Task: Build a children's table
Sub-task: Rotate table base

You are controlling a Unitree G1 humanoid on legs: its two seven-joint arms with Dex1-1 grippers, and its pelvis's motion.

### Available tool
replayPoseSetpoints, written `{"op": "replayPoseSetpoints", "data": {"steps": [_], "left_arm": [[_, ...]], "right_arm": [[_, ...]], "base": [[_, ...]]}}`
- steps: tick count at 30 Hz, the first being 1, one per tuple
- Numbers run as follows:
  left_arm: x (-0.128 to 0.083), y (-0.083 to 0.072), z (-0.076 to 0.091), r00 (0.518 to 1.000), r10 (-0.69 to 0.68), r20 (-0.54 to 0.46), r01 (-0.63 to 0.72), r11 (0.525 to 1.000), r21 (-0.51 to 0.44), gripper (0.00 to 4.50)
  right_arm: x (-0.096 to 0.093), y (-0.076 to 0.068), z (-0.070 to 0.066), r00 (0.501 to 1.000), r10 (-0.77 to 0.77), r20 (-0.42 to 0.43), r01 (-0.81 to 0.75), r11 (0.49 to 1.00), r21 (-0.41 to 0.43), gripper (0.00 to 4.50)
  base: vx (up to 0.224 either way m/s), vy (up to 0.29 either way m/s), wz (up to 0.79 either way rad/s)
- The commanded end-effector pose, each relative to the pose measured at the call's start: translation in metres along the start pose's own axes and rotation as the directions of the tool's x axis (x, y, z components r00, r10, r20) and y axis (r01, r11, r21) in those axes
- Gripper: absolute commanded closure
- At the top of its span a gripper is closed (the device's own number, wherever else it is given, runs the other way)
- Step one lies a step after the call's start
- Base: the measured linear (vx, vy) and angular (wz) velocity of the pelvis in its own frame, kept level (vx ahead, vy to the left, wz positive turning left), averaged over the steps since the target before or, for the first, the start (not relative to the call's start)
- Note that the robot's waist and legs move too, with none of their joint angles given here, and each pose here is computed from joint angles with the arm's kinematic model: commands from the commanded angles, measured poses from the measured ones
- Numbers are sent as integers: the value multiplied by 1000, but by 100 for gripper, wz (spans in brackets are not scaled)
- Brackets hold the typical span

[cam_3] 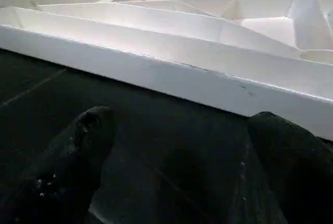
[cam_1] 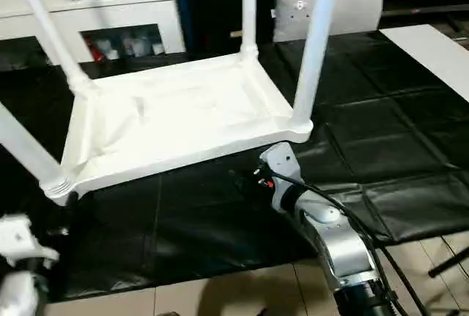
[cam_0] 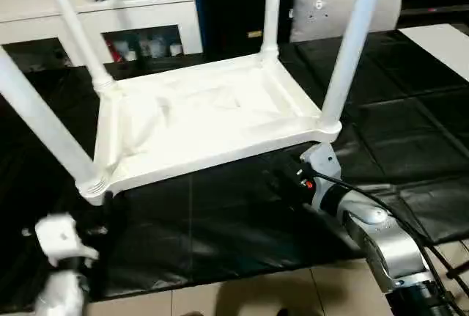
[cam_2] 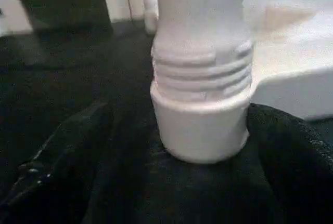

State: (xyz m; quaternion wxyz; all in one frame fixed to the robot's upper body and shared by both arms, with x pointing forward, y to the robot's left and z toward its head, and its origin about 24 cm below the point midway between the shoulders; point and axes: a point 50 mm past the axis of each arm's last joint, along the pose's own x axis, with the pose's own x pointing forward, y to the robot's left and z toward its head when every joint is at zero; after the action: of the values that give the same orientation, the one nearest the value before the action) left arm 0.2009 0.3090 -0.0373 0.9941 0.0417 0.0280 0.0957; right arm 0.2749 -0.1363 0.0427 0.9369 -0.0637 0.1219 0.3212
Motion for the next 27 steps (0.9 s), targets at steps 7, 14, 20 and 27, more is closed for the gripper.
{"op": "replayPoseSetpoints", "data": {"steps": [7,14,20,27], "left_arm": [[6,27,7,1000,-1,-18,0,998,-67,1],[38,-31,92,900,-247,359,252,967,33,1],[43,-49,144,854,-287,434,301,953,38,1],[40,-44,155,884,-307,353,329,944,-3,1]], "right_arm": [[2,-2,3,1000,-5,9,5,1000,-15,0],[3,-2,2,1000,-1,2,1,1000,-19,0],[3,-2,1,1000,2,0,-2,1000,-21,0],[6,-2,0,1000,11,-7,-12,1000,-25,0]], "base": [[0,0,0],[0,0,0],[0,0,0],[0,0,0]]}}
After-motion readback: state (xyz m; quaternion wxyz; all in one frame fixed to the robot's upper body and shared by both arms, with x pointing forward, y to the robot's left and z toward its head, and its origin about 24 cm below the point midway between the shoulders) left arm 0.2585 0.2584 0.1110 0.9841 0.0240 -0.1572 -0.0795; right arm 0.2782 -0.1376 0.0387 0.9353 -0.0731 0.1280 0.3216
